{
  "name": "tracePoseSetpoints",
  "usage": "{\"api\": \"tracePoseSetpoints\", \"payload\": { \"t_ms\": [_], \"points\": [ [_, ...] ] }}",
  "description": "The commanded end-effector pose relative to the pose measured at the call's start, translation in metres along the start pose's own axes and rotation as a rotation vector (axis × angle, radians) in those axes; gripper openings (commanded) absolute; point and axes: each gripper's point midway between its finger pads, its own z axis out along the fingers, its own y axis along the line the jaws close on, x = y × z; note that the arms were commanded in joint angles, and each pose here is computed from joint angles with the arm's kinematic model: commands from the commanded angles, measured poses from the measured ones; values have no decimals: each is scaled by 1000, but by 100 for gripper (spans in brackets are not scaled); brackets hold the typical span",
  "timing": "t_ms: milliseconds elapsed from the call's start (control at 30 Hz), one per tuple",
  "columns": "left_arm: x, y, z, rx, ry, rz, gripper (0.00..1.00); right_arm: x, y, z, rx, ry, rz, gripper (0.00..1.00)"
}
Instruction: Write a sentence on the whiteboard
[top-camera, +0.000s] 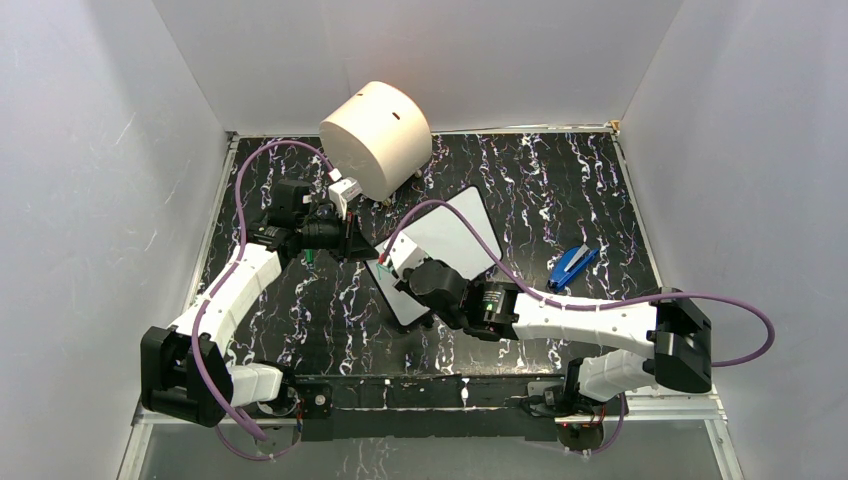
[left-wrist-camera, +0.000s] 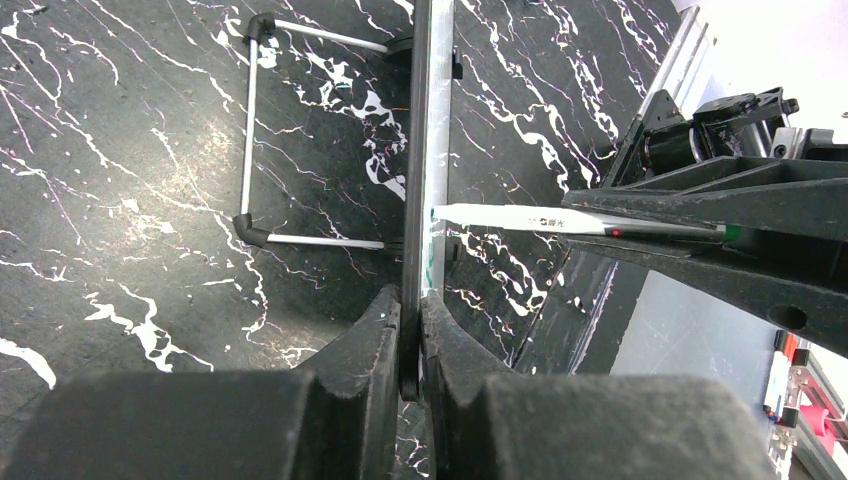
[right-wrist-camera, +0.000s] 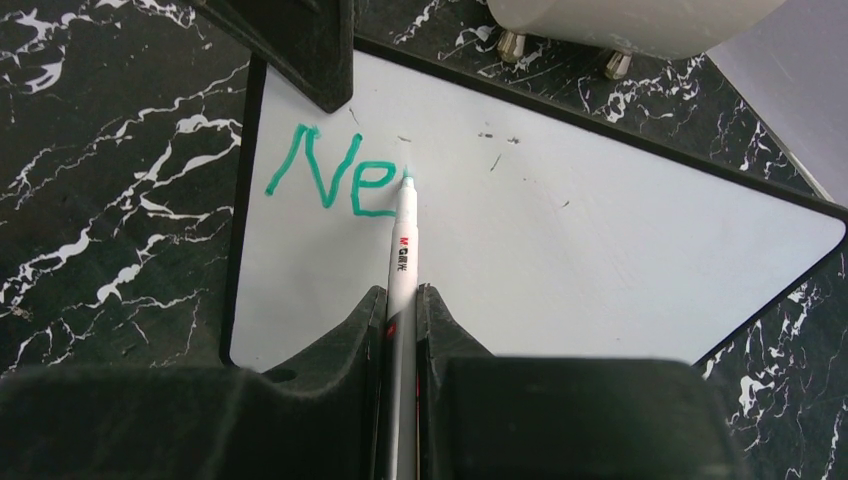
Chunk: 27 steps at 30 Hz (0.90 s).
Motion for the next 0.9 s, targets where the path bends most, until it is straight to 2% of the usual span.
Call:
{"api": "tracePoseSetpoints", "payload": {
  "t_ms": [0, 433, 867],
  "points": [
    [21, 15, 4, -58, 76, -13, 0, -8, -5, -2, 18, 0, 36, 0],
    [22, 15, 5, -57, 79, -15, 0, 18, -2, -1, 11, 75, 41, 0],
    [22, 14, 5, -49, 80, -15, 0, -2, -14, 1, 41, 3, 55, 0]
  ]
}}
